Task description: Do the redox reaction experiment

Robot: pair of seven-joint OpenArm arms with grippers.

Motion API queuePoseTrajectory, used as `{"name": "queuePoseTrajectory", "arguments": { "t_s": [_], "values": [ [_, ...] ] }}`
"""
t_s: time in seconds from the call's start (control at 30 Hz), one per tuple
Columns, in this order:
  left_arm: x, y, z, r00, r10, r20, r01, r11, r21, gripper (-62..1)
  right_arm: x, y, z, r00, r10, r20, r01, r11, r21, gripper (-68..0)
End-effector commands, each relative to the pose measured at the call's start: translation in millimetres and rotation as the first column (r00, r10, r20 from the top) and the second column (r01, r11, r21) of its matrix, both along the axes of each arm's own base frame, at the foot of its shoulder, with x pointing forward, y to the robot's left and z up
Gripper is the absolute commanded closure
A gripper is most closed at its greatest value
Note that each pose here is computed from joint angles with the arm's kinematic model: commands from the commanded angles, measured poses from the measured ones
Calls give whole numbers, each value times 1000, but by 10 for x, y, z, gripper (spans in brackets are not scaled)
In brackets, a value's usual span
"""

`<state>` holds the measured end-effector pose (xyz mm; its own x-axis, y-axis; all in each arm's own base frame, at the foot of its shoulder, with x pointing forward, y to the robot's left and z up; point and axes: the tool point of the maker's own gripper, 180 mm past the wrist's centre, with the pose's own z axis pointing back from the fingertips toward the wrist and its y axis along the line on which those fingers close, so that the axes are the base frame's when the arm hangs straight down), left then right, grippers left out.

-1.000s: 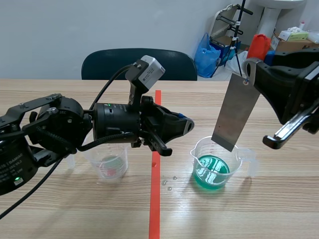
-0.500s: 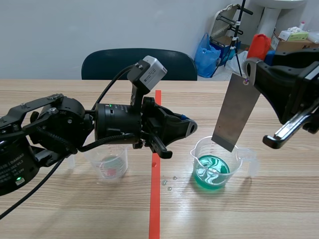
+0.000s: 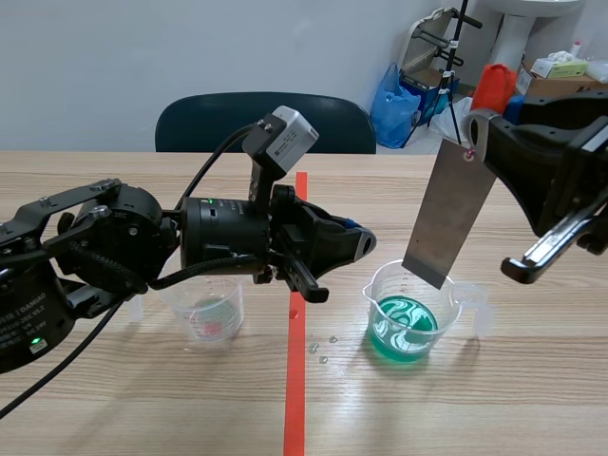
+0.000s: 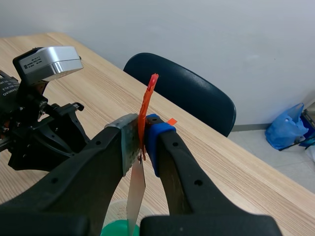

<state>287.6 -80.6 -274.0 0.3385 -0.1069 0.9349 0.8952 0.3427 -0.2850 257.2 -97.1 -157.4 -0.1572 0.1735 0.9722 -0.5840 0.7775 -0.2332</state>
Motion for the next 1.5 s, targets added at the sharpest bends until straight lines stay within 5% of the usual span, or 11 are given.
{"name": "queuePoseTrajectory", "arguments": {
  "t_s": [0.0,0.27,0.6,1.07,1.47],
  "values": [
    [44,2,142,999,13,29,-12,999,-49,-26,12,5,154,999,4,50,-5,1000,17,-13],
    [74,580,-22,993,120,20,-120,993,-14,-26,12,5,152,999,4,49,-4,1000,16,-13],
    [-182,1661,41,937,344,50,-344,939,-12,-26,12,5,153,999,4,50,-5,1000,17,-13],
    [-1176,2779,-75,790,606,91,-611,791,33,-27,13,4,145,999,3,46,-3,1000,15,-13],
    [-2131,2953,-98,757,631,172,-653,742,152,-28,13,4,145,999,3,46,-3,1000,15,-13]
  ]
}}
